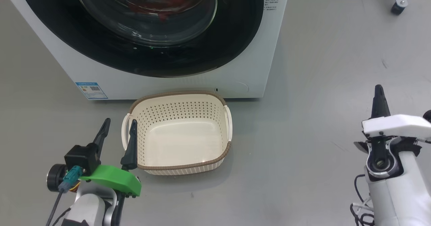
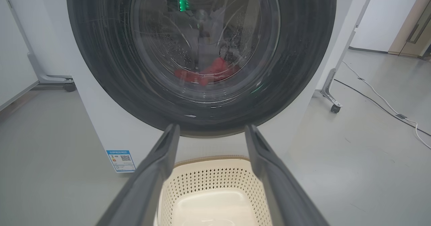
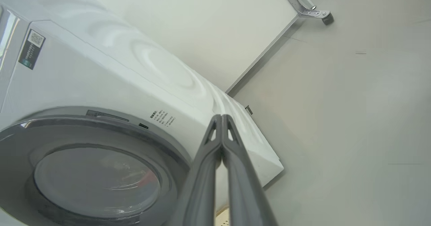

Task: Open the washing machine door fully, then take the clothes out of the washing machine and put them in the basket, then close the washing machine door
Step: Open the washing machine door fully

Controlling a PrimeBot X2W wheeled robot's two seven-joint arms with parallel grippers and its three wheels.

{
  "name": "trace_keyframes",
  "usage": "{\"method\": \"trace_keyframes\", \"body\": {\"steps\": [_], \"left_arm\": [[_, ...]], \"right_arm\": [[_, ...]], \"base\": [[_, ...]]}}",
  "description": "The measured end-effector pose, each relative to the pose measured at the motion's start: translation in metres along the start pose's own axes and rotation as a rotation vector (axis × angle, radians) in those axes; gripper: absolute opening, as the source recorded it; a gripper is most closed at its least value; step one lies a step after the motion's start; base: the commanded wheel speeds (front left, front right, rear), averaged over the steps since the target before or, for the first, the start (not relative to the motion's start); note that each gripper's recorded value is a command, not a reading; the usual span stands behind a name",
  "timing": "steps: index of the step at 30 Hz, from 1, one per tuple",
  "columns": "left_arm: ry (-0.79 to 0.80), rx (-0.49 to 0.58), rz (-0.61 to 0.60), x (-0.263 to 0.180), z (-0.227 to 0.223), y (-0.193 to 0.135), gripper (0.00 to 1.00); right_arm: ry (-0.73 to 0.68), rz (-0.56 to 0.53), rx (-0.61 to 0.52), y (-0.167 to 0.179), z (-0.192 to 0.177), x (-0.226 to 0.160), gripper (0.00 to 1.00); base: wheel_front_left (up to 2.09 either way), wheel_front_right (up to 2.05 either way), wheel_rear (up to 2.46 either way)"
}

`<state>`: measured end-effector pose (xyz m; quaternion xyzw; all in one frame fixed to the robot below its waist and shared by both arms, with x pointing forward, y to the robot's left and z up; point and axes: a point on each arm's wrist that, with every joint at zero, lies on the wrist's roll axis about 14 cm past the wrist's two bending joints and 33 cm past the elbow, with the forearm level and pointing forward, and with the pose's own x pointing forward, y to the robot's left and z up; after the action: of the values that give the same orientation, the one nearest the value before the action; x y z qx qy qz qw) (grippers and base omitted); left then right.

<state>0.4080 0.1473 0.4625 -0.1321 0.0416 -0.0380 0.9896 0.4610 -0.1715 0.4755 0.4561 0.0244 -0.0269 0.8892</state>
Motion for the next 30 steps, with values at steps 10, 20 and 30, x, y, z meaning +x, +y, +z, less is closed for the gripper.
{"method": "trace_keyframes", "body": {"steps": [10, 20, 30], "left_arm": [[-0.008, 0.000, 0.004, 0.018, 0.000, 0.005, 1.00], [-0.017, -0.005, -0.002, 0.037, 0.000, 0.006, 1.00], [-0.013, 0.011, 0.000, 0.044, -0.002, 0.013, 1.00]], "right_arm": [[0.035, 0.029, 0.345, 0.020, 0.007, 0.057, 0.00], [0.148, 0.153, 0.500, 0.067, -0.001, 0.110, 0.00], [0.311, 0.252, 0.481, 0.118, -0.017, 0.148, 0.00]], "base": [[0.00, 0.00, 0.00], [0.00, 0.00, 0.00], [0.00, 0.00, 0.00]]}}
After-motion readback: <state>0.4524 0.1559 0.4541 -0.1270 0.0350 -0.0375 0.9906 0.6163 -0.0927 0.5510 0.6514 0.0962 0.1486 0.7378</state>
